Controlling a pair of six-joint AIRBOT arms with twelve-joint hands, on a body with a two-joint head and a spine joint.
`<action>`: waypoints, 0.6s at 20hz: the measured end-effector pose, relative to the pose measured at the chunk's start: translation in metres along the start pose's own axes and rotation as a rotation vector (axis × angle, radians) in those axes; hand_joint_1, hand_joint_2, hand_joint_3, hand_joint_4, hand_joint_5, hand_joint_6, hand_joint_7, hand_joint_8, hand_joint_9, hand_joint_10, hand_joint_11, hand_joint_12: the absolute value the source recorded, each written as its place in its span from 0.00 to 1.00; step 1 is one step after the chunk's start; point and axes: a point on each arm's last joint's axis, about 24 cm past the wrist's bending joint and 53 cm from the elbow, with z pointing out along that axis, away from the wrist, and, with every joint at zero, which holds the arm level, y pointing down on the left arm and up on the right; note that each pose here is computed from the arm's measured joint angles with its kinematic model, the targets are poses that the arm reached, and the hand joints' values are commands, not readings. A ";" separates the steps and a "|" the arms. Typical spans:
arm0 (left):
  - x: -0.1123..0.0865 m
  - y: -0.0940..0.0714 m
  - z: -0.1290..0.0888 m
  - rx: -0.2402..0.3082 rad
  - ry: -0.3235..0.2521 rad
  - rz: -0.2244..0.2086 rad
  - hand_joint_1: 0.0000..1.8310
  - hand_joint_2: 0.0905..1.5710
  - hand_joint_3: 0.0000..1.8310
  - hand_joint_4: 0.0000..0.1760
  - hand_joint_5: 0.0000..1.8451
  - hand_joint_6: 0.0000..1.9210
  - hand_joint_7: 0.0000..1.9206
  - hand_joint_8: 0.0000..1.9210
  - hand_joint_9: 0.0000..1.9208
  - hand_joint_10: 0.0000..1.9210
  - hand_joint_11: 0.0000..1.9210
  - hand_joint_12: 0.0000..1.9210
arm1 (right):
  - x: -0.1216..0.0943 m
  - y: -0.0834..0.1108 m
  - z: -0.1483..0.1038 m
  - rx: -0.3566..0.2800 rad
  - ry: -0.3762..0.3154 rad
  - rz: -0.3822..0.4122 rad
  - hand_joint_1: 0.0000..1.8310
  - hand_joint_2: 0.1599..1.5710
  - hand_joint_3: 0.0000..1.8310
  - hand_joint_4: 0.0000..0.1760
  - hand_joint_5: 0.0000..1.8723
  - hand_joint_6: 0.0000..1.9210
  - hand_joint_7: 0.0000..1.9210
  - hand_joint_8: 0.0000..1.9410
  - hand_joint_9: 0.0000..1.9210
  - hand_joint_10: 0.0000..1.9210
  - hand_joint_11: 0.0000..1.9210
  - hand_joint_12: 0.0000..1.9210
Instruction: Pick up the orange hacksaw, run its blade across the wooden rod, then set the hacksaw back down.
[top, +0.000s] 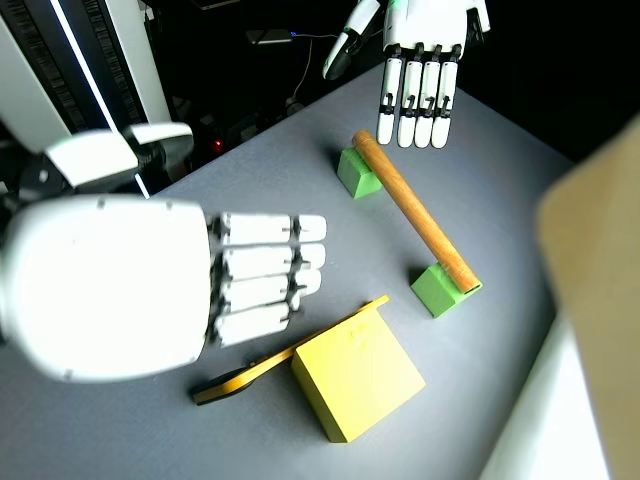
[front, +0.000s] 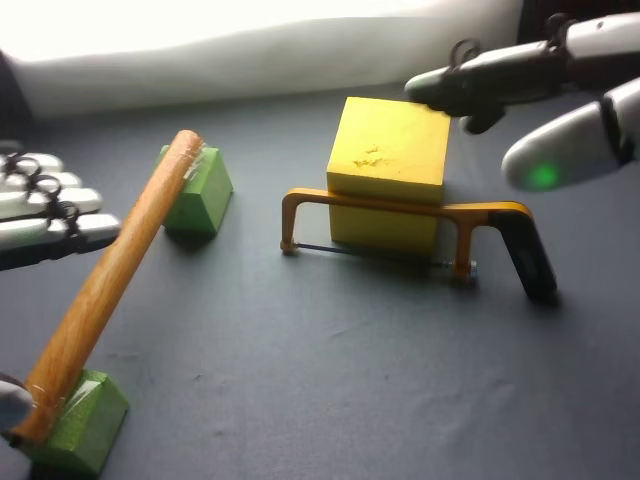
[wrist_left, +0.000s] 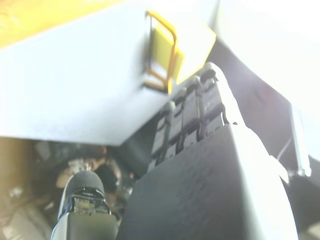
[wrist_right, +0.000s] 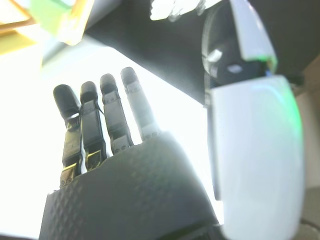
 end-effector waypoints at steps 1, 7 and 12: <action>0.002 0.004 -0.005 -0.031 0.009 -0.012 0.00 0.73 0.01 0.00 0.00 0.00 0.00 0.00 0.00 0.00 0.00 0.00 | -0.011 -0.009 -0.006 0.020 -0.021 0.005 0.21 0.63 0.00 0.00 0.03 0.00 0.04 0.00 0.06 0.00 0.00 0.38; 0.024 0.003 -0.020 -0.109 0.079 -0.033 0.00 0.69 0.00 0.00 0.00 0.00 0.00 0.00 0.00 0.00 0.00 0.00 | -0.041 -0.055 -0.030 0.102 -0.121 0.262 0.44 0.67 0.00 0.00 0.01 0.00 0.02 0.00 0.04 0.00 0.00 0.33; 0.043 -0.019 -0.019 -0.088 0.118 -0.050 0.00 0.70 0.00 0.00 0.00 0.00 0.00 0.00 0.00 0.00 0.00 0.00 | -0.045 -0.073 -0.036 0.013 -0.195 0.447 0.54 0.68 0.00 0.00 0.06 0.00 0.06 0.00 0.07 0.00 0.00 0.42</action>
